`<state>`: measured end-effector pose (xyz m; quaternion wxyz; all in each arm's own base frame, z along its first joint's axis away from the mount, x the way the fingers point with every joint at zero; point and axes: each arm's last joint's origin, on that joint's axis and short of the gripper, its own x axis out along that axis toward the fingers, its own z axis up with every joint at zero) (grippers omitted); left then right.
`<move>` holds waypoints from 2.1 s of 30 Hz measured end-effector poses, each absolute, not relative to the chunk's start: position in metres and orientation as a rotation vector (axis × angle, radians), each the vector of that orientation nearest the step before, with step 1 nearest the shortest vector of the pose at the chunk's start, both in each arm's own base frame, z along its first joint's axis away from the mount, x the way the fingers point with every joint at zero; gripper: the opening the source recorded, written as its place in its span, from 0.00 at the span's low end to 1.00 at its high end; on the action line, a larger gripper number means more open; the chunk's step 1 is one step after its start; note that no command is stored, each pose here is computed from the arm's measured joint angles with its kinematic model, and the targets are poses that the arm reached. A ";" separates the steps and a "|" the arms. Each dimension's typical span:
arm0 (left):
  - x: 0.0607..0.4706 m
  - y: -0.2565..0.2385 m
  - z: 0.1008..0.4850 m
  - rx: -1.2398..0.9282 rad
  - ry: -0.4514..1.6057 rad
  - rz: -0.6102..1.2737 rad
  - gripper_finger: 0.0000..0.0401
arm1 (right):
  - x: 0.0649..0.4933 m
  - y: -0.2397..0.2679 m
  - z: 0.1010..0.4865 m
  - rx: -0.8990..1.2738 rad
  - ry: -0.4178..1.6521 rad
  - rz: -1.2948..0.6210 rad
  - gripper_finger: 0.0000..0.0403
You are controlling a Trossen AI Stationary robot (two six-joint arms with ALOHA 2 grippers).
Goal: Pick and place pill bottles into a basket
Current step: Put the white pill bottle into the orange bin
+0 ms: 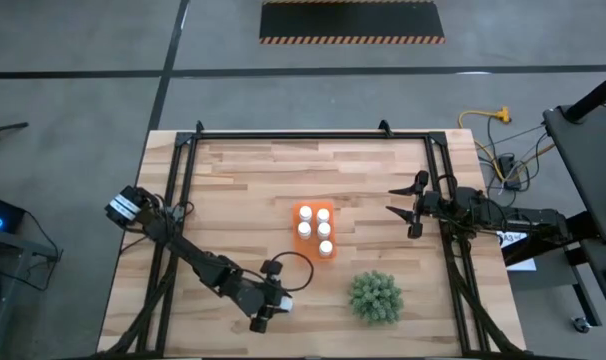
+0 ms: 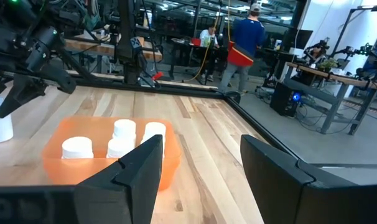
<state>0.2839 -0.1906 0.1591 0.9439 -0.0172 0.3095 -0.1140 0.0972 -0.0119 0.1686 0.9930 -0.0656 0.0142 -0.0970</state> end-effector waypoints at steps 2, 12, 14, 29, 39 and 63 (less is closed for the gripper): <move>0.286 -0.188 0.163 -0.043 0.619 -0.224 0.35 | 0.097 -0.012 0.169 -0.133 0.029 -0.195 0.51; 0.286 -0.169 0.205 0.040 0.512 -0.178 0.37 | 0.097 -0.012 0.169 -0.134 0.029 -0.194 0.51; 0.285 -0.162 0.213 0.044 0.502 -0.138 0.37 | 0.097 -0.012 0.169 -0.131 0.029 -0.195 0.51; 0.299 -0.117 0.236 0.136 0.457 -0.037 0.37 | 0.097 -0.012 0.169 -0.134 0.029 -0.195 0.51; 0.311 -0.096 0.242 0.105 0.449 -0.013 0.37 | 0.097 -0.012 0.169 -0.133 0.029 -0.195 0.51; 0.330 -0.075 0.209 0.059 0.557 0.058 0.37 | 0.097 -0.012 0.169 -0.132 0.028 -0.194 0.51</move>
